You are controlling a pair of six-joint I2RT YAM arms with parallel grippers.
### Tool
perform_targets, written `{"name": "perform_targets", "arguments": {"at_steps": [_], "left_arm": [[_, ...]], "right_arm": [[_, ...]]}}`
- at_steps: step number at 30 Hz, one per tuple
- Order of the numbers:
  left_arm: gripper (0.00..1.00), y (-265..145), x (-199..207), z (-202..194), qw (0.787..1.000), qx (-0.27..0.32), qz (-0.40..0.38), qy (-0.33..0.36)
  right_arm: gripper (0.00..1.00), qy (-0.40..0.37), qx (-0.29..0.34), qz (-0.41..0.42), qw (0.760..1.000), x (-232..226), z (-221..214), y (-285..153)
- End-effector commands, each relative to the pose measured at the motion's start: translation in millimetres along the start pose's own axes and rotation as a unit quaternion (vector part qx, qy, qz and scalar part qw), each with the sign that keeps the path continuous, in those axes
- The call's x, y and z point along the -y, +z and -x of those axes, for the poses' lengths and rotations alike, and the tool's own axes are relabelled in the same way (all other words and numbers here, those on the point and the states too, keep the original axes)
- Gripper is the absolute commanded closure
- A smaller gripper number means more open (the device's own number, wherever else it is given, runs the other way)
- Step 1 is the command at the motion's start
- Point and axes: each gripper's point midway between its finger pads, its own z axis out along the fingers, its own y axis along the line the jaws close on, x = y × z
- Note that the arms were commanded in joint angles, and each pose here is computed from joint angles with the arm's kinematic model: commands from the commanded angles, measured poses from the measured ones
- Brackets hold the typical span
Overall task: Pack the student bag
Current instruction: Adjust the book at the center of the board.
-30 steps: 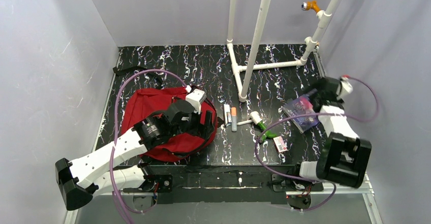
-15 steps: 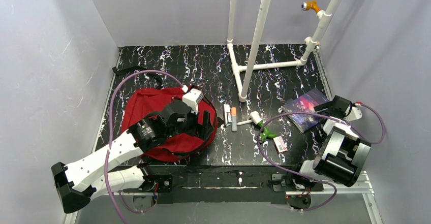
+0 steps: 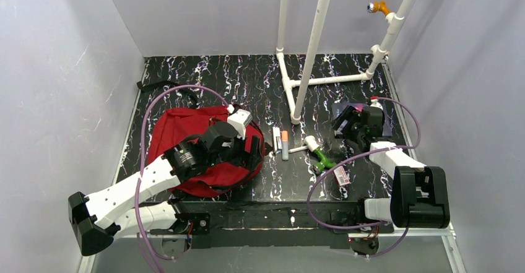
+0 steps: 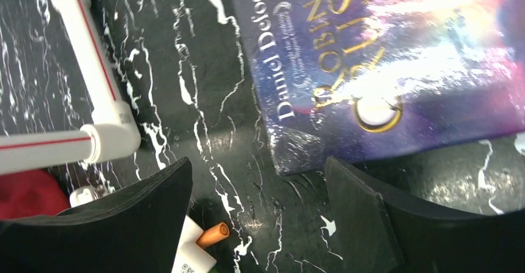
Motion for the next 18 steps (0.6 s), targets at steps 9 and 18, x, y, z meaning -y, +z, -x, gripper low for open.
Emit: {"name": "perform_targets", "arguments": {"at_steps": [9,18], "left_arm": [[0.15,-10,11,12,1.0,0.01,-0.022,-0.006],[0.1,-14,9,7,1.0,-0.003,-0.026,0.017]], "right_arm": [[0.02,0.043,0.113,-0.169,0.978,82,119,-13],[0.04,0.117,-0.006,-0.173,0.978,142,93,29]]}}
